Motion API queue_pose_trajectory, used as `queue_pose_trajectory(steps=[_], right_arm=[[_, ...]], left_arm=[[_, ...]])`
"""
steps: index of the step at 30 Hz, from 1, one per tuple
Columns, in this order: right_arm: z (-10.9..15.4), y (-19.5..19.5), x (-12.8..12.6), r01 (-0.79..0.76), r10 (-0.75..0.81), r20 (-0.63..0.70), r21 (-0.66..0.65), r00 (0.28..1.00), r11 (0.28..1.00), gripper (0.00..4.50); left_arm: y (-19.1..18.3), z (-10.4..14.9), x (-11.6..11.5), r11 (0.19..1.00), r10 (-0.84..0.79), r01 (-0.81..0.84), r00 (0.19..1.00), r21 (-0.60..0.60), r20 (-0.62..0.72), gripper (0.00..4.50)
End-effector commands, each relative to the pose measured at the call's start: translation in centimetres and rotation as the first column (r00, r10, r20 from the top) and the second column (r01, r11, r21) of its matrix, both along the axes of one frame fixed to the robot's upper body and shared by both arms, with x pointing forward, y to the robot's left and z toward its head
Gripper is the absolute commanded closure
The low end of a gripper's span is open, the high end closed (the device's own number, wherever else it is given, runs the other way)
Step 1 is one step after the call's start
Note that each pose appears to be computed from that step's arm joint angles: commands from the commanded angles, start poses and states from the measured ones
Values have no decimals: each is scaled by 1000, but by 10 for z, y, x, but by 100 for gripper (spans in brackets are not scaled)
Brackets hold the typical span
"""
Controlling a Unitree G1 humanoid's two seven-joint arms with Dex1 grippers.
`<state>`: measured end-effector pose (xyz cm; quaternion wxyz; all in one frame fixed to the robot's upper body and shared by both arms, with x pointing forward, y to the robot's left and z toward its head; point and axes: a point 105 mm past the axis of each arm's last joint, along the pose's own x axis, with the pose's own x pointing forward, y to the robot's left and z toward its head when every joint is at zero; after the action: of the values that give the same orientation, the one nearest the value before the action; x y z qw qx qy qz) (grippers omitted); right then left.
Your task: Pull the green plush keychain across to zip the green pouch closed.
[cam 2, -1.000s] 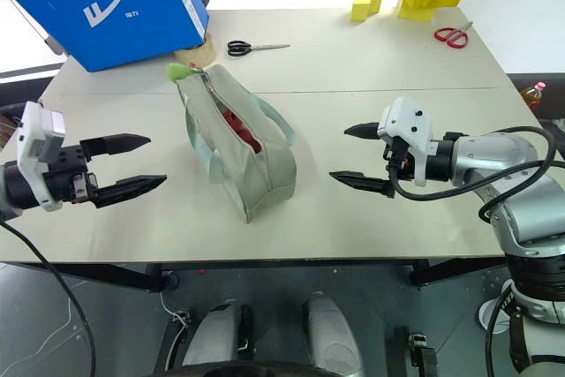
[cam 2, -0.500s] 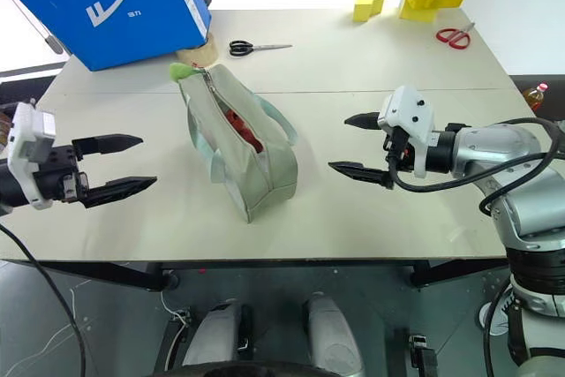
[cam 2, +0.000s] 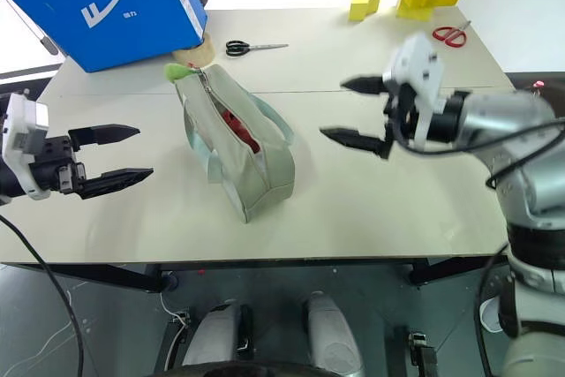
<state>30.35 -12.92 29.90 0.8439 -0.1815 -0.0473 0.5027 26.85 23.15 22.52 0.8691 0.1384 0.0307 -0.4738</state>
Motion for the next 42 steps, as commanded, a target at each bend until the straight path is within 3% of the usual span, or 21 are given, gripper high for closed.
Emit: queue_pose_trajectory(steps=[1,4,11,25,28,34,37,42], right_arm=[[12,34,3,-50,52,-119,24,992,998,11],[12,75,16,-41,44,-297,17,954,999,11],[14,133,23,-4,-29,-503,-63,864,998,11],[-33,179,14,-37,-97,-561,-223,822,974,11],[-33,181,14,-48,-82,-555,-217,828,975,132],[-22,180,12,-69,-51,-499,-219,865,973,447],[-7,171,7,-119,11,-425,-230,905,966,447],[19,139,12,-170,110,-188,-344,976,923,447]], left_arm=[[-3,5,4,1000,-23,23,999,11,37,4],[-3,7,7,999,-39,39,998,6,41,4],[2,14,7,995,-95,94,995,10,39,4],[-2,11,8,995,-99,99,994,11,42,4],[-2,12,7,995,-96,95,994,14,45,0],[-1,11,8,996,-91,90,995,22,51,0],[-1,11,9,996,-90,88,995,24,54,0],[-1,10,10,996,-91,89,994,23,54,0]])
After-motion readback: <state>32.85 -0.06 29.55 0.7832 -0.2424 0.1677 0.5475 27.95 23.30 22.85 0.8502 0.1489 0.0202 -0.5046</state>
